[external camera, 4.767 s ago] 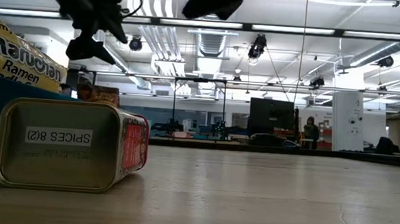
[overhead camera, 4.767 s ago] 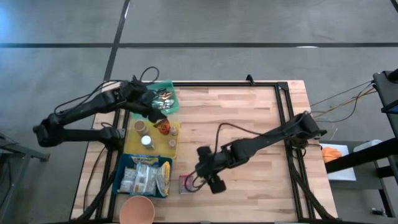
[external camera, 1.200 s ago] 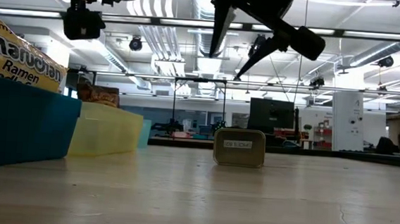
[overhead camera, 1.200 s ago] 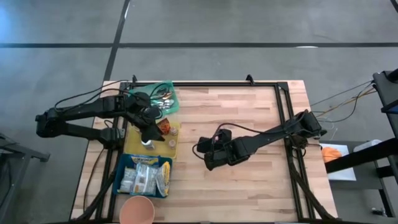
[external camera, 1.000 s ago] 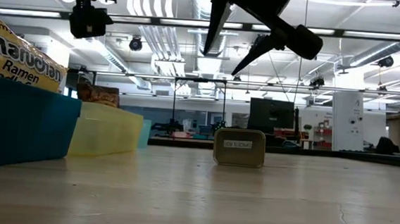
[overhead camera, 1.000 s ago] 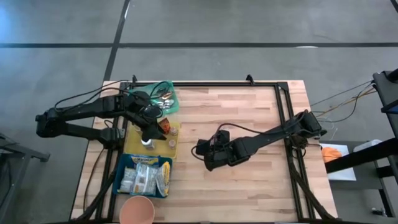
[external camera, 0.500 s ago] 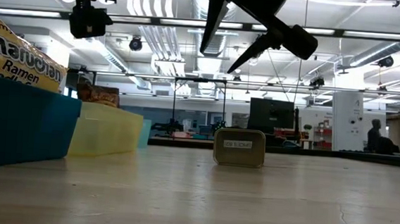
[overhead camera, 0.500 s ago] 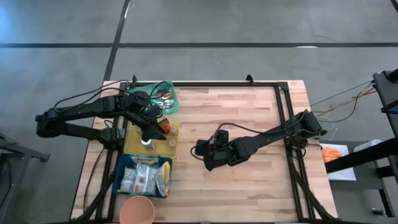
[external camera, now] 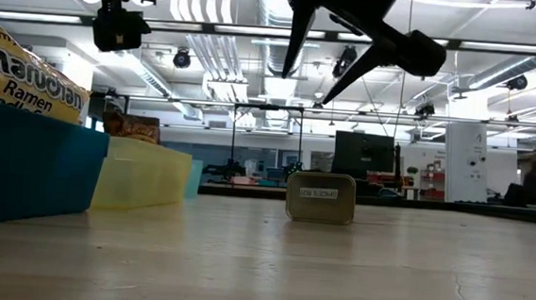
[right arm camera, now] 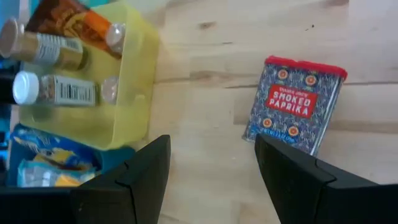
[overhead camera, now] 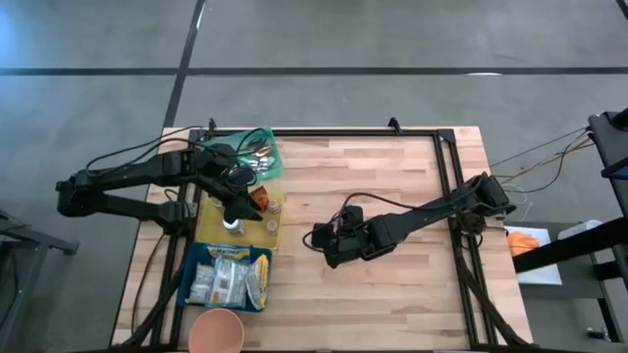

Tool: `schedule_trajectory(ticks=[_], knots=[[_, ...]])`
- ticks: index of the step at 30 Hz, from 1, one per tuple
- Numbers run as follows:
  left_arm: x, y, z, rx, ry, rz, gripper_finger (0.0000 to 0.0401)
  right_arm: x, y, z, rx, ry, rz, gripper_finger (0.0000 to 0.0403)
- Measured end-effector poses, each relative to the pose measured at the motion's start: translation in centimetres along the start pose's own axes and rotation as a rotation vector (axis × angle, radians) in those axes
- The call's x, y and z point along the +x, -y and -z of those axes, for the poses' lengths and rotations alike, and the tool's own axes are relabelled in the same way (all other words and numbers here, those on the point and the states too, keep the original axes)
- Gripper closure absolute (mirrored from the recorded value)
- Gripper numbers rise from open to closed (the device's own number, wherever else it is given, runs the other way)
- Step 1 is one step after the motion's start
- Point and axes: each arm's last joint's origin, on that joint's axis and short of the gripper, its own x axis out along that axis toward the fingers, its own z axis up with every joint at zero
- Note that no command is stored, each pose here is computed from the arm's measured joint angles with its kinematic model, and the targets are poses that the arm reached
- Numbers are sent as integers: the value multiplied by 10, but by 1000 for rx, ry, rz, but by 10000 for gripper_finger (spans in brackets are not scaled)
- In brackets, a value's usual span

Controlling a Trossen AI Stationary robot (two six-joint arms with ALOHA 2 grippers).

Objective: Pick & Place Food Item
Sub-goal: Put the red seasoning can into the yellow bin

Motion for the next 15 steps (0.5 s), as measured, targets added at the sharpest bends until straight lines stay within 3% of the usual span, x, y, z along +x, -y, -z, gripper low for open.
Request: schedule_trajectory(ticks=[4,11,15], knots=[[0,0,0,-2,0,0,124,-2,-1,-1,-37,-27,8,170],[0,0,0,-2,0,0,124,6,3,-16,134,-97,141,167],[0,0,0,-2,0,0,124,14,2,-31,150,-198,211,127]])
